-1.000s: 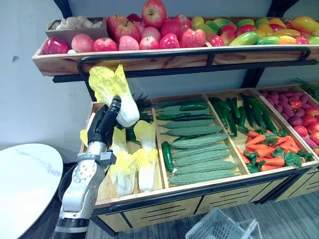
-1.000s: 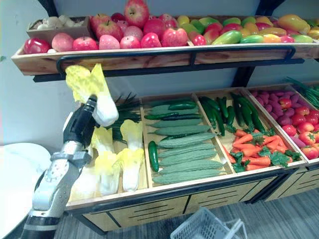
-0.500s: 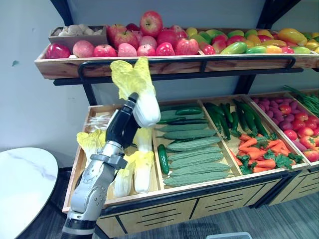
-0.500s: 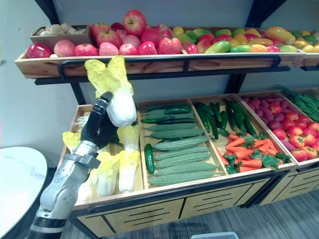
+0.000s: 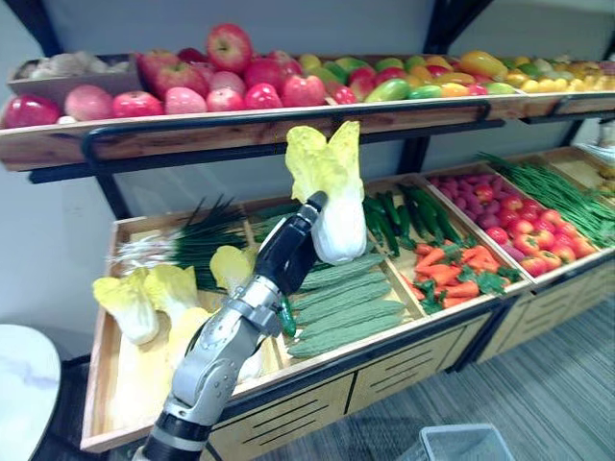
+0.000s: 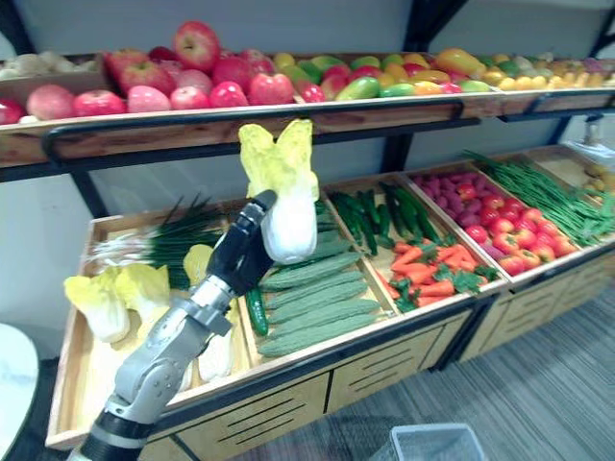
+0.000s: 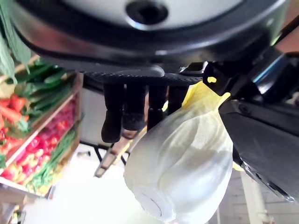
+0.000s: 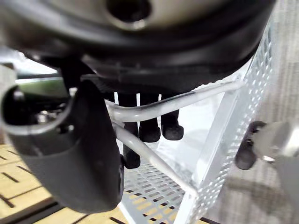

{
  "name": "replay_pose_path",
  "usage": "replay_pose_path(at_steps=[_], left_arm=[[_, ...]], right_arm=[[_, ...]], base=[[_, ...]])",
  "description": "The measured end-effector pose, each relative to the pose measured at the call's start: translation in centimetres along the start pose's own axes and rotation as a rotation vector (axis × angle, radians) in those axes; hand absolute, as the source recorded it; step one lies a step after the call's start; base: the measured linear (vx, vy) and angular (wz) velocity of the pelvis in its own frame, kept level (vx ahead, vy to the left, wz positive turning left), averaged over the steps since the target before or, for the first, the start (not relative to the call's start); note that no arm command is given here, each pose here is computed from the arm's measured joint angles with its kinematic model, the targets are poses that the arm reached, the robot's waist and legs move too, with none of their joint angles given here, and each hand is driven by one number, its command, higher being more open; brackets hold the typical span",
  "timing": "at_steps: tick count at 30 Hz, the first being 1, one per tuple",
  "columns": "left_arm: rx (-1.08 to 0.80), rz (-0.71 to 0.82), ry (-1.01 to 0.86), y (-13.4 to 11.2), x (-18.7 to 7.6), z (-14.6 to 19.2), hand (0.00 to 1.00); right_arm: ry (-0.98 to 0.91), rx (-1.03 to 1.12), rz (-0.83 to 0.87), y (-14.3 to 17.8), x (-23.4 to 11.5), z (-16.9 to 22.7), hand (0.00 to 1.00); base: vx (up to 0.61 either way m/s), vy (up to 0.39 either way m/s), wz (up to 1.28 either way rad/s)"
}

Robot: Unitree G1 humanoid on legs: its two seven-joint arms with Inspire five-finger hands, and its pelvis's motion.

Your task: Pick vegetable in the basket

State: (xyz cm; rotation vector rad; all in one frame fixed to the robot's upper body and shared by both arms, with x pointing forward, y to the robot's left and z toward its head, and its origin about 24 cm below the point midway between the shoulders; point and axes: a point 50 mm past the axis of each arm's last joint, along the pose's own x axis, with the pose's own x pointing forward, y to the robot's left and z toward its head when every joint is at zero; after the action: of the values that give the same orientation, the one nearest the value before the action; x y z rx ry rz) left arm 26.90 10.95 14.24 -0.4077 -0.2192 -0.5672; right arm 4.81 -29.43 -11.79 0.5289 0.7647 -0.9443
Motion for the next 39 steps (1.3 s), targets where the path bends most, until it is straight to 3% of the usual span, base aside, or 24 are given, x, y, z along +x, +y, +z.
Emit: replay_pose_path(at_steps=[4,9,15,24,25,28,32,39], left_arm=[[0.013,0.080,-0.026,0.6,-0.1,0.6,0.00],[0.085,0.022,-0.102,-0.1,-0.6,3.0,0.00],[0.147,-0.040,-0.124,-0.3,-1.3,4.2,0.00],[0.218,-0.084,-0.083,0.0,-1.7,4.4,0.00],[0.233,-0.084,-0.077,0.2,-1.8,4.5,0.00],[0.260,-0.079,-0.071,0.4,-1.9,4.7,0.00],[0.287,-0.083,-0.080,0.6,-2.1,5.1,0.00],[0.301,-0.129,-0.075,0.3,-2.1,5.0,0.00]], right_arm=[[-0.267,-0.088,0.120,2.6,-0.2,8.8,0.00],[-0.526,-0.175,0.183,4.5,-3.2,14.6,0.00],[-0.723,-0.296,0.248,6.0,-6.2,18.8,0.00],[-0.753,-0.482,0.299,6.7,-8.0,21.9,0.00],[-0.884,-0.651,0.323,7.7,-10.6,25.4,0.00],[-1.058,-0.797,0.357,9.6,-14.1,29.2,0.00],[-1.175,-0.840,0.403,11.0,-16.2,30.9,0.00],[-1.221,-0.986,0.519,13.3,-18.7,32.8,0.00]], base=[[-0.01,0.016,-1.48],[-0.06,0.050,-0.52],[-0.09,0.074,-0.40],[-0.02,0.084,-0.17],[0.16,0.051,-0.08],[0.09,0.007,-0.01],[-0.02,-0.001,0.09],[0.00,0.008,-0.02]])
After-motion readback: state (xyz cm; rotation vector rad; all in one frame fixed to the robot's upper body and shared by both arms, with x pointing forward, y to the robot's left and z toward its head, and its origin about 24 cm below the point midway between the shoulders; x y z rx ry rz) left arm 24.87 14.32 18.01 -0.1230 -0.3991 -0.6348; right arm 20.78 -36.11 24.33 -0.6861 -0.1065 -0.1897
